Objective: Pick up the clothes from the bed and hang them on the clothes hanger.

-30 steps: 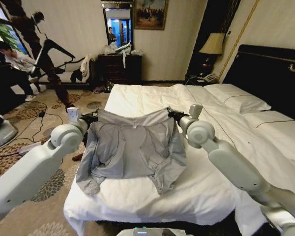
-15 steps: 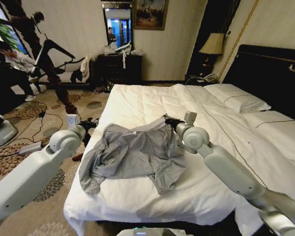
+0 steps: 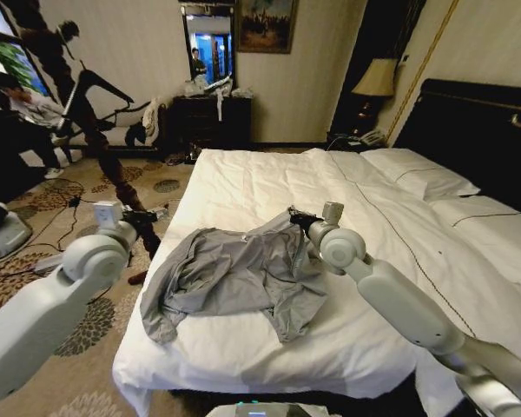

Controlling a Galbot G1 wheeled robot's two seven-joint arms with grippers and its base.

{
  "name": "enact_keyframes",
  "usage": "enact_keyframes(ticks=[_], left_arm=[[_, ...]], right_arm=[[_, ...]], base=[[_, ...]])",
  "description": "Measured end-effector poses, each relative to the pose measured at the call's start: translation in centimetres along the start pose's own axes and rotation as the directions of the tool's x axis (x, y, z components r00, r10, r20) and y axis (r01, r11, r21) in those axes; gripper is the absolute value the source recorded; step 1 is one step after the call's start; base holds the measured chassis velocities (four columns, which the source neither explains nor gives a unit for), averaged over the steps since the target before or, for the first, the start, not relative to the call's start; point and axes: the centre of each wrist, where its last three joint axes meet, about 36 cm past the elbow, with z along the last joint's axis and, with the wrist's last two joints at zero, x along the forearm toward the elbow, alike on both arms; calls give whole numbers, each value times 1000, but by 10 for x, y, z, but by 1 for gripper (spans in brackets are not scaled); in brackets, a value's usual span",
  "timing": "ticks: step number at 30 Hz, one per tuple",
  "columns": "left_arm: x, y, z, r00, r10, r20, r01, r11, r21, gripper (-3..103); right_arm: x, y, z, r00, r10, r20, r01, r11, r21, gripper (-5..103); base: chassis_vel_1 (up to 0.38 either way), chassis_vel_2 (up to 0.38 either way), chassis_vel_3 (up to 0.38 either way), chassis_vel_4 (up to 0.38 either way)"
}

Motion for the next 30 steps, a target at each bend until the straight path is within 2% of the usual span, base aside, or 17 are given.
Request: enact_keyframes(ticks=[1,5,8,9,13,14,15,18,19,20,21,23,24,25,27,29,30], left_arm=[[-5,2,-2,1000,-2,29,1,1000,24,100],[-29,5,-2,997,5,79,-11,997,82,100],[-60,4,-1,996,-16,88,6,993,119,100],[-60,4,-1,996,-16,88,6,993,119,100],[-101,-12,-12,995,-7,95,-6,991,133,100],[-121,-22,-30,993,1,117,-17,991,136,100],[-121,-22,-30,993,1,117,-17,991,136,100],[-141,-38,-69,992,3,130,-19,992,123,100],[-141,-38,-69,992,3,130,-19,992,123,100],[-143,-43,-105,992,-15,127,1,994,110,100],[-140,-43,-122,993,-24,115,12,995,99,100],[-133,-39,-155,995,-56,87,50,996,68,100],[-125,-33,-180,994,-83,70,81,996,35,100],[-125,-33,-180,994,-83,70,81,996,35,100],[-116,-21,-206,990,-121,67,122,992,-10,100],[-113,-17,-214,989,-130,64,131,991,-20,100],[-108,-3,-236,986,-160,44,162,986,-45,100]], right_arm=[[1,0,0,1000,1,2,-1,1000,1,0],[5,-1,-2,1000,-1,10,1,1000,6,0],[3,5,-4,1000,-14,15,14,1000,5,0],[3,5,-4,1000,-14,15,14,1000,5,0],[5,9,-4,1000,-21,16,21,1000,5,0],[9,7,-4,1000,-17,19,17,1000,4,0],[9,7,-4,1000,-17,19,17,1000,4,0],[13,1,-6,1000,0,25,0,1000,4,0],[13,1,-6,1000,0,25,0,1000,4,0],[15,-4,-8,999,9,32,-10,1000,6,0],[17,-6,-9,999,12,37,-12,1000,7,0],[19,-9,-12,999,17,45,-17,1000,7,0],[21,-12,-13,999,20,50,-20,1000,6,0],[21,-12,-13,999,20,50,-20,1000,6,0],[22,-14,-14,998,24,53,-24,1000,5,0],[22,-14,-14,998,24,54,-24,1000,5,0],[24,-15,-13,998,24,58,-25,1000,7,0]], base=[[0,0,0,0],[0,0,0,0],[0,0,0,0],[0,0,0,0],[0,0,0,0],[0,0,0,0],[0,0,0,0],[0,0,0,0],[0,0,0,0],[0,0,0,0],[0,0,0,0],[0,0,0,0],[0,0,0,0],[0,0,0,0],[0,0,0,0],[0,0,0,0],[0,0,0,0]])
